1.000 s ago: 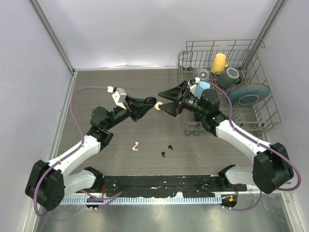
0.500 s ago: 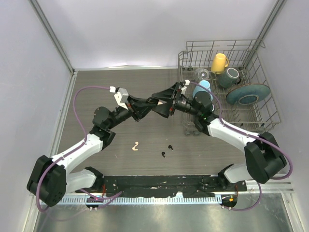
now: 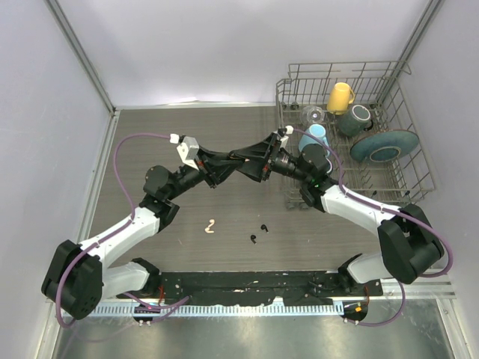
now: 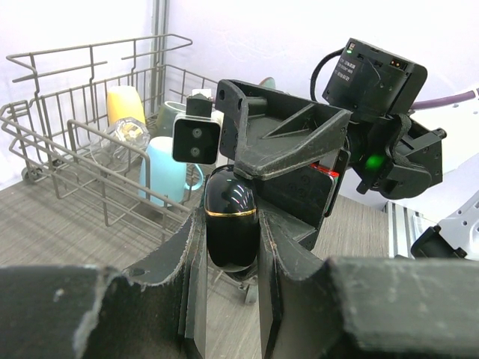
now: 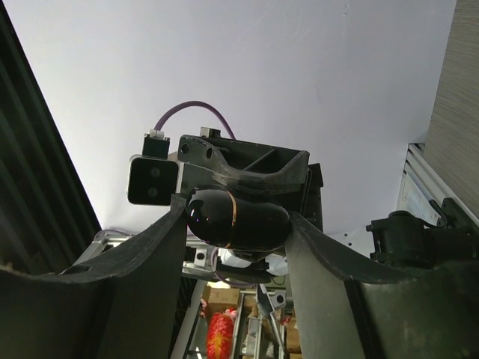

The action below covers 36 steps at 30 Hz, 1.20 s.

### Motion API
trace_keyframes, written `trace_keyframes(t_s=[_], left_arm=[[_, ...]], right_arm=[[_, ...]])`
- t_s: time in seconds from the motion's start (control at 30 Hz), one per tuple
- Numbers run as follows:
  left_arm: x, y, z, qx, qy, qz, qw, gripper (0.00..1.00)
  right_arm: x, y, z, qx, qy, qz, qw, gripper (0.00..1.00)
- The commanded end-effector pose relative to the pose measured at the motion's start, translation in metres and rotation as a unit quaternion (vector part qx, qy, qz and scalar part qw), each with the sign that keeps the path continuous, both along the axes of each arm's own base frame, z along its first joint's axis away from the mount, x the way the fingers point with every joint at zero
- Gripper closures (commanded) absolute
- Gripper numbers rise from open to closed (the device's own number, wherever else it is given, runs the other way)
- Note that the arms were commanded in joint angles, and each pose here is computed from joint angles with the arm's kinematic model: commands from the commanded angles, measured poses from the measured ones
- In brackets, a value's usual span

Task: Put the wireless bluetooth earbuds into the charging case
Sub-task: Open the charging case.

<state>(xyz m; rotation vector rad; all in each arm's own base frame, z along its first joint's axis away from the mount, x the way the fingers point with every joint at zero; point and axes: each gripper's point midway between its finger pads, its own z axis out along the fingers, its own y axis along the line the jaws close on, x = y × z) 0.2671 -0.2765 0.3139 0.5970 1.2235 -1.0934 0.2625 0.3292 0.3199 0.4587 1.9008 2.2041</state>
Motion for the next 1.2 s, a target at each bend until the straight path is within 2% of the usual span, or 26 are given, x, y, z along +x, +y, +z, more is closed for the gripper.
trace_keyframes(t_s=[0.0, 0.1, 0.13, 0.23, 0.33, 0.63, 1.17], left_arm=[[-0.008, 0.0, 0.019, -0.015, -0.04, -0.01, 0.999, 1.0], [-0.011, -0.001, 0.02, -0.016, -0.042, -0.015, 0.999, 0.99], [-0.013, -0.002, 0.019, -0.015, -0.04, -0.02, 0.999, 0.98], [-0.015, -0.002, 0.019, -0.014, -0.036, -0.026, 0.999, 0.9], [-0.016, -0.003, 0.019, -0.014, -0.034, -0.029, 0.999, 0.82], [-0.014, -0.003, 0.019, -0.017, -0.024, -0.029, 0.999, 0.74], [-0.012, -0.006, 0.016, -0.015, -0.008, -0.033, 0.999, 0.72]], right_arm=[[-0.004, -0.002, 0.017, 0.025, -0.027, 0.001, 0.999, 0.48], [-0.003, -0.002, 0.017, 0.028, -0.033, -0.001, 0.999, 0.63], [-0.004, -0.002, 0.018, 0.029, -0.037, 0.0, 0.999, 0.73], [-0.004, -0.001, 0.016, 0.023, -0.048, 0.001, 0.999, 0.88], [-0.004, 0.0, 0.013, 0.014, -0.05, 0.0, 0.999, 0.94], [-0.003, 0.002, 0.006, -0.03, -0.069, -0.01, 0.997, 0.98], [-0.002, 0.005, -0.007, -0.052, -0.066, -0.008, 0.996, 0.99]])
